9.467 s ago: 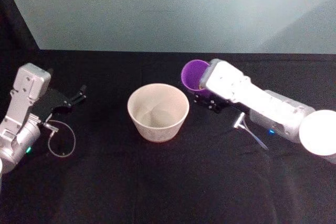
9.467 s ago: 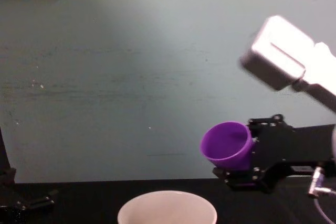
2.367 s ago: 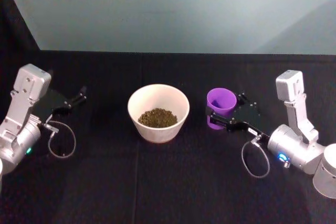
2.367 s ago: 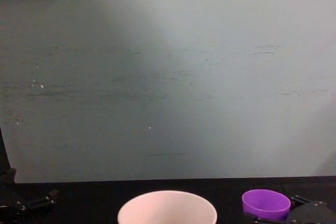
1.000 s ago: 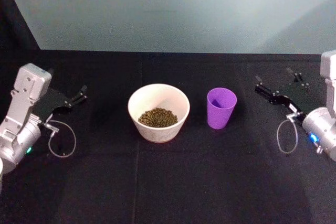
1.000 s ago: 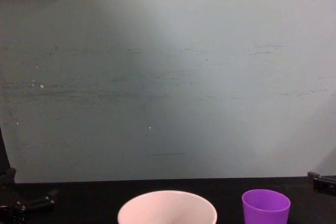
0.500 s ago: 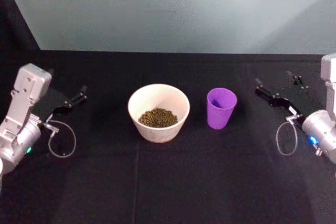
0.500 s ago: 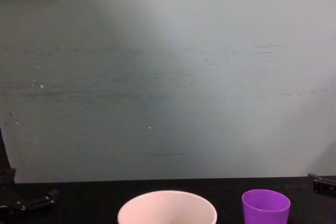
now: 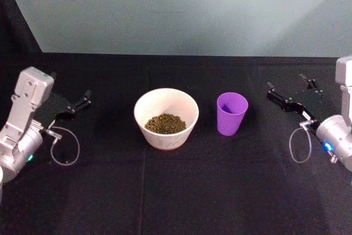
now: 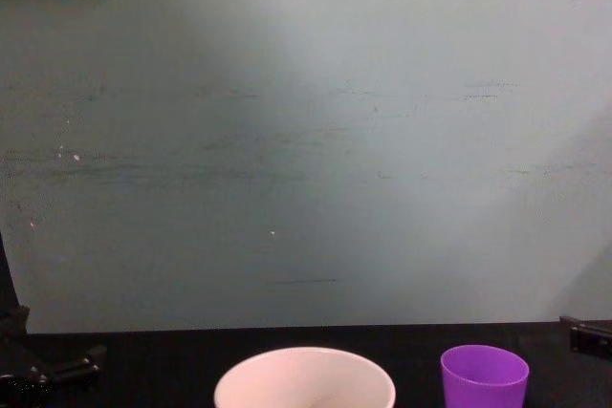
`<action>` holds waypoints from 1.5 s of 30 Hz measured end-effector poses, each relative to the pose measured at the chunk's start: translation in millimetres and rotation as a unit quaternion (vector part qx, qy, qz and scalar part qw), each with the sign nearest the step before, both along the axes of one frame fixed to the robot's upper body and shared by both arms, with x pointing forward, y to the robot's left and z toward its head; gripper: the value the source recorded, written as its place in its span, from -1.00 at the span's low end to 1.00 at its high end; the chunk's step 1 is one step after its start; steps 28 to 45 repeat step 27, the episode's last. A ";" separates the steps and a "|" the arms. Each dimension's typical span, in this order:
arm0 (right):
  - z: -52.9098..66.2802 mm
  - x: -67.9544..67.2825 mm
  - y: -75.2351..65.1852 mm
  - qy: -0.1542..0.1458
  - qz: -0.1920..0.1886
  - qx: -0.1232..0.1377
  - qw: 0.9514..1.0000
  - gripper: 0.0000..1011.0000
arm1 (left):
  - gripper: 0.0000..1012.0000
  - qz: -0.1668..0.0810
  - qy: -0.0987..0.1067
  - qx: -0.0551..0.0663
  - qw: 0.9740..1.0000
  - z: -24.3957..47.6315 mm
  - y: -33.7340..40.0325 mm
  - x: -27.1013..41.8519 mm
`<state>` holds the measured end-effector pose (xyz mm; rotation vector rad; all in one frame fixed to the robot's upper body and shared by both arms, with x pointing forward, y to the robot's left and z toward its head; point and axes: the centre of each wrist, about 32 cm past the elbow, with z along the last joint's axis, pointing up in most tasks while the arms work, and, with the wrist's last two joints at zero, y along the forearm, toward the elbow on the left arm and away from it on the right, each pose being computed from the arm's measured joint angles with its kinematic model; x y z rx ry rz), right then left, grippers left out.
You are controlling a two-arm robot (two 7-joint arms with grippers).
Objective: Pick up the cup and pour the mung beans from the cup into the bowl.
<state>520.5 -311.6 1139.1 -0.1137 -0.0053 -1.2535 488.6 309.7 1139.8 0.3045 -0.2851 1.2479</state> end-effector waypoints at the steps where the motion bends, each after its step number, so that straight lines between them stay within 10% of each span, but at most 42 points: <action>1: 0.0 0.0 0.0 0.000 0.000 0.000 1.000 0.98 | 0.98 0.000 0.000 0.000 1.000 0.0 0.0 0.0; 45: 0.2 0.1 -0.1 0.000 0.000 -0.001 1.000 0.98 | 0.98 0.000 0.000 0.000 1.000 0.0 0.0 0.0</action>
